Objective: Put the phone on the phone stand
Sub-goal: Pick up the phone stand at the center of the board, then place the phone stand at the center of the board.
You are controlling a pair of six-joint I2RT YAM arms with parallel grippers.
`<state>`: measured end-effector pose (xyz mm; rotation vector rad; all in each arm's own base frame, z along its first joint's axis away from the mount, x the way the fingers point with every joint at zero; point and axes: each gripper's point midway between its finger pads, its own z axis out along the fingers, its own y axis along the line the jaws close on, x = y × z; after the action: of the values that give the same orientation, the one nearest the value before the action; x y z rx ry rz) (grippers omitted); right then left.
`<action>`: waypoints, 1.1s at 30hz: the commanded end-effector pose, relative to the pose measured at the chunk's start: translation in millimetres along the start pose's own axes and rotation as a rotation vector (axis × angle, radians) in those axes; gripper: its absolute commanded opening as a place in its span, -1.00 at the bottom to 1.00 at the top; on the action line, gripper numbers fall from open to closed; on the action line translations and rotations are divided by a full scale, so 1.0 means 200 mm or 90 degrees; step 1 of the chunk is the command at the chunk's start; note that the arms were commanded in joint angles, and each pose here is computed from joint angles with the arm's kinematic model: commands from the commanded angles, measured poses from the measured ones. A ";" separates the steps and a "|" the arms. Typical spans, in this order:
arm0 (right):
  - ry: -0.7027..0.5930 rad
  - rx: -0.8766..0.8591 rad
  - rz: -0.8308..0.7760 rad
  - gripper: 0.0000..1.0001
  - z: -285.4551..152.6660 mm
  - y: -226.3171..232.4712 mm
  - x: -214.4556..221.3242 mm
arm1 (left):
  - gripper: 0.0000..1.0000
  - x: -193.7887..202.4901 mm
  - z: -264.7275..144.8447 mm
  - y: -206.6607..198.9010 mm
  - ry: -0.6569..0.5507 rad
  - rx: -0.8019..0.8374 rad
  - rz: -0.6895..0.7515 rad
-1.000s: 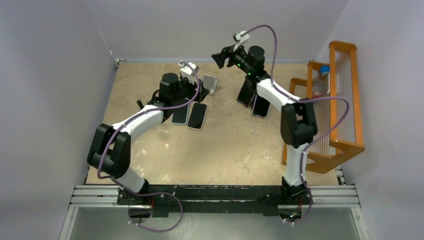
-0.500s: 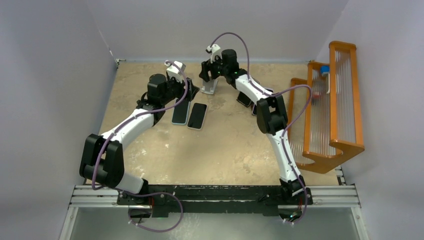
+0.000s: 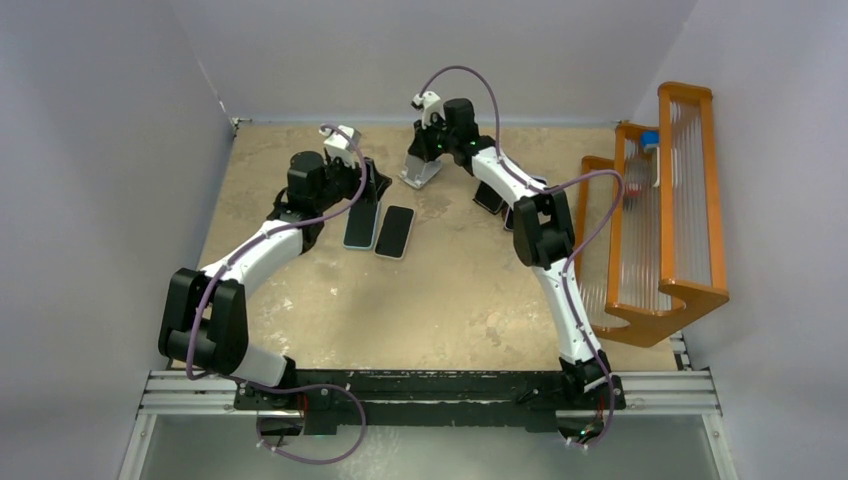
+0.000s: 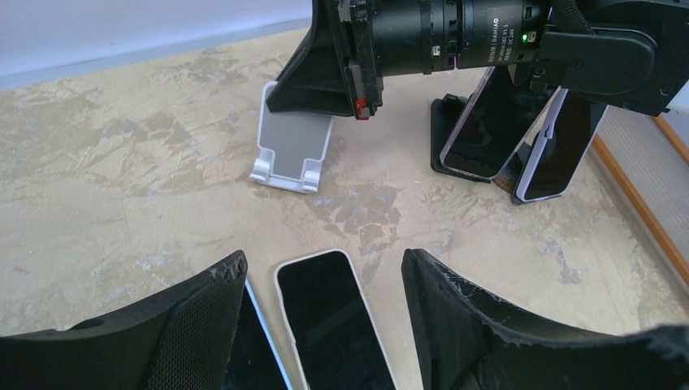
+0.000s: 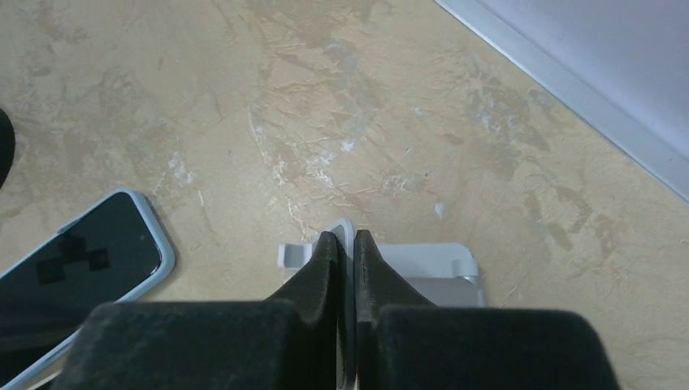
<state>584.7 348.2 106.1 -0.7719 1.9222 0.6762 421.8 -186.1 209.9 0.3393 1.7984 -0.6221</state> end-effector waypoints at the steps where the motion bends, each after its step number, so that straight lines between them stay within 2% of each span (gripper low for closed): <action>1: -0.031 -0.015 -0.018 -1.00 -0.08 0.05 -0.15 | 0.37 -0.10 -0.03 -0.03 -0.042 0.023 0.003; 5: -0.054 -0.026 -0.051 -1.00 -0.16 0.08 -0.28 | 0.37 -0.09 -0.03 -0.04 -0.042 0.029 0.001; 9: -0.095 -0.069 -0.102 -1.00 -0.41 0.18 -0.53 | 0.38 -0.09 -0.03 -0.03 -0.043 0.033 0.005; 12: -0.078 -0.116 -0.137 -1.00 -0.59 0.29 -0.57 | 0.40 -0.09 -0.03 -0.02 -0.043 0.033 0.016; 16: -0.004 -0.181 -0.127 -1.00 -0.77 0.44 -0.38 | 0.50 -0.03 -0.01 0.00 -0.018 0.058 0.033; 19: 0.025 -0.188 -0.120 -1.00 -0.87 0.51 -0.18 | 0.51 0.05 0.06 0.04 0.048 0.064 0.027; 24: -0.002 -0.186 -0.085 -1.00 -1.02 0.63 0.00 | 0.50 0.26 0.17 0.08 0.147 0.021 0.007; 25: -0.005 -0.193 -0.083 -1.00 -1.04 0.65 0.02 | 0.54 0.30 0.19 0.08 0.160 0.005 0.008; 27: -0.007 -0.211 -0.067 -1.00 -1.07 0.70 0.08 | 0.62 0.36 0.21 0.07 0.178 -0.007 0.004; 33: -0.033 -0.233 -0.039 -1.00 -1.09 0.79 0.13 | 0.70 0.46 0.25 -0.04 0.220 0.006 0.003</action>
<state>335.0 270.5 140.4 -1.0310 1.9747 0.9761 420.9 -216.9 99.7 0.4647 2.1452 -0.6326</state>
